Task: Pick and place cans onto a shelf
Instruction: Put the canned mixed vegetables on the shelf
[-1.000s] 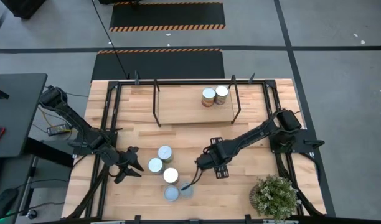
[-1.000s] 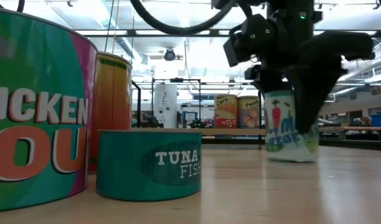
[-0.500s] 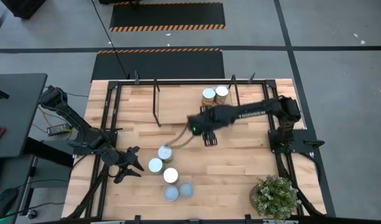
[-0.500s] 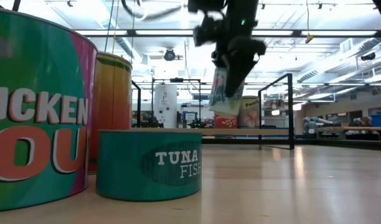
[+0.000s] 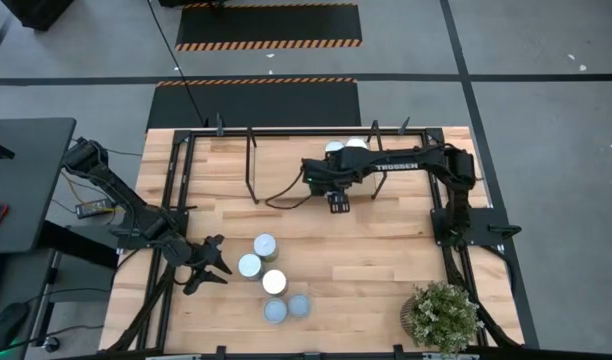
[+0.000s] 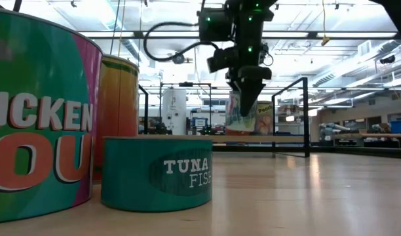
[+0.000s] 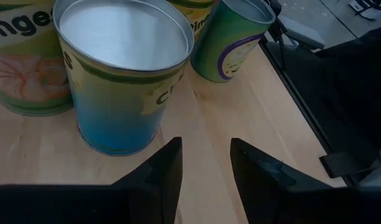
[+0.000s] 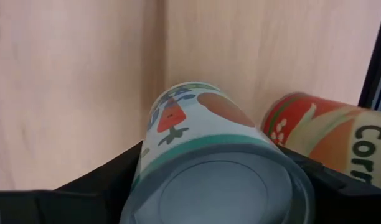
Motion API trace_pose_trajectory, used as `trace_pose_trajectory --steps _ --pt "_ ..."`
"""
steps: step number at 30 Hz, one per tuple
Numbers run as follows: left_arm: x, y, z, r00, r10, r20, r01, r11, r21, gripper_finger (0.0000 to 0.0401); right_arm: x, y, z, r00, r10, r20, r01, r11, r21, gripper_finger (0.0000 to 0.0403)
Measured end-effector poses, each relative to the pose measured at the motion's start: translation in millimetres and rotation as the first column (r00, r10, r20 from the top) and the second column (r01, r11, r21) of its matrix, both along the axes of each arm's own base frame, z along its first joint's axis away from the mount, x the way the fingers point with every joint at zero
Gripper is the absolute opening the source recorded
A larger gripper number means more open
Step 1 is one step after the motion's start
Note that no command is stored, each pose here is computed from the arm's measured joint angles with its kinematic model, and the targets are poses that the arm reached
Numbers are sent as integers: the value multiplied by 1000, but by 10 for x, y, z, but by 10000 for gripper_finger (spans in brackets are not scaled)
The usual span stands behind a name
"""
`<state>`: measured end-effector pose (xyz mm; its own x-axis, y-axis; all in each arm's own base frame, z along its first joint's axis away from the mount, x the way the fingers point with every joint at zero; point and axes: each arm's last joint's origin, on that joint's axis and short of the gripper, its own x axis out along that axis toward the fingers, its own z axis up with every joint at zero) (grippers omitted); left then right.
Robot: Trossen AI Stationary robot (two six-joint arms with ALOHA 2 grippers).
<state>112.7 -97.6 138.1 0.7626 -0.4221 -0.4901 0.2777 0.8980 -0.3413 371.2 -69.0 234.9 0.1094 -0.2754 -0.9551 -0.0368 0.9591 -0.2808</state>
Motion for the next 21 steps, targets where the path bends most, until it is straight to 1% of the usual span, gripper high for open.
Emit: trace_pose_trajectory --steps 3,9,15,21 --pt "1 1 1 1000 -3 9 3 1000 12 142 -4 -91 -41 1000 -22 -6 22 1000 0 297" --pt "3 3 2 1000 2 12 -3 1000 15 142 -24 -164 -71 998 -65 -8 65 998 -2 310" --pt "3 3 2 1000 5 13 -5 1000 16 142 -41 -232 -68 996 -84 -13 84 996 -33 343" --pt "3 3 1 1000 5 13 -5 1000 17 142 -47 -244 -69 997 -76 -23 75 996 -48 373"
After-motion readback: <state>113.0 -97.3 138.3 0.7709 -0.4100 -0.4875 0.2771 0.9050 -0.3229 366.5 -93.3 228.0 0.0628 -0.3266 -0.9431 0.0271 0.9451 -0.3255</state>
